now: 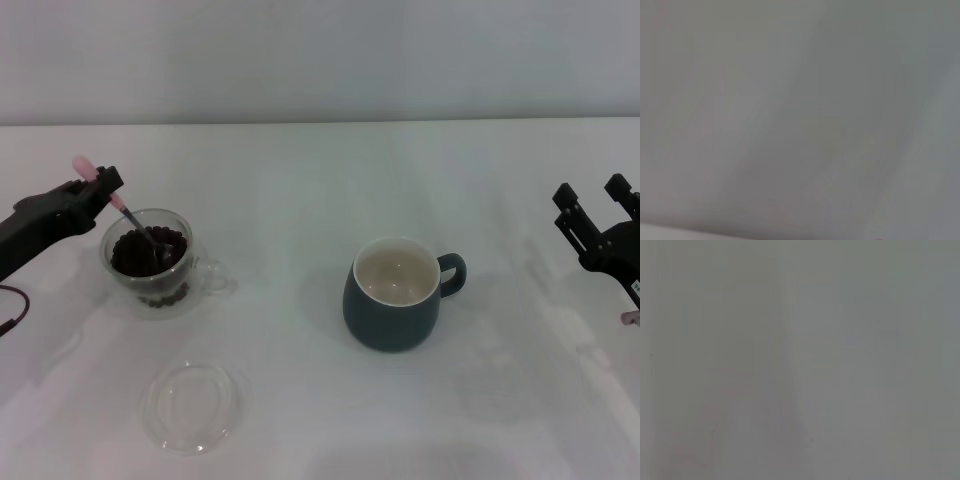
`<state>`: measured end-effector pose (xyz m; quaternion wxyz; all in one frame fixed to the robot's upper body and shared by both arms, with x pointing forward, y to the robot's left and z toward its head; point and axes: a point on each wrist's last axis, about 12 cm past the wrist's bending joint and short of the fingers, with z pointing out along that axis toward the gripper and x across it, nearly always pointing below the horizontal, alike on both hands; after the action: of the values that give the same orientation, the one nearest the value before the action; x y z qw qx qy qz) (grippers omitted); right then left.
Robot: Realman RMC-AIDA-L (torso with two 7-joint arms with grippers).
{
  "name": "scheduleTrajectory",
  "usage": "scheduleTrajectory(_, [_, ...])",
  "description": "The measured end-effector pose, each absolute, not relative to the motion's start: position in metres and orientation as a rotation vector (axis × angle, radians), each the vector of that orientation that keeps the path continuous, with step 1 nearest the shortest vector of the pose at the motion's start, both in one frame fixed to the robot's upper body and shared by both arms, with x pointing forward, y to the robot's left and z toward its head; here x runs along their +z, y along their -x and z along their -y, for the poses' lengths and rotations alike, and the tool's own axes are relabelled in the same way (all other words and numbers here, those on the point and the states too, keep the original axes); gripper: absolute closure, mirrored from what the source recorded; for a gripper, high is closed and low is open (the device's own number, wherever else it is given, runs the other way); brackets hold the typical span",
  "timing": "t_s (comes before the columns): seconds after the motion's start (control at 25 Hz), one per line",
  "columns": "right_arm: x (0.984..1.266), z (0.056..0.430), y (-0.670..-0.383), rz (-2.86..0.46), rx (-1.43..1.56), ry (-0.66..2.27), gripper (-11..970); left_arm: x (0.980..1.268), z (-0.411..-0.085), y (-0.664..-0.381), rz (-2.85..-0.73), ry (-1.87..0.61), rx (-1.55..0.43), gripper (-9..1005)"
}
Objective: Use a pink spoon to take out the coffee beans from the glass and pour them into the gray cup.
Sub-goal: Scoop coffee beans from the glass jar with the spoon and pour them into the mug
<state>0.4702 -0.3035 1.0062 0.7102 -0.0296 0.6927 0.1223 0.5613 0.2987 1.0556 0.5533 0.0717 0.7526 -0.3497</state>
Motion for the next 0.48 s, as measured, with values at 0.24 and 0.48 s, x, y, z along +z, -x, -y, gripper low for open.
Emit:
scheduleTrajectory(0.24, [1.005, 0.304, -0.469, -1.54, 0.269, 0.063, 232, 1.052, -0.303, -0.559, -1.821, -0.006, -0.918, 871])
scheduleTrajectory(0.48, [1.007, 0.302, -0.47, -1.533, 0.273, 0.067, 232, 1.05, -0.314, -0.56, -1.872, 0.228, -1.007, 871])
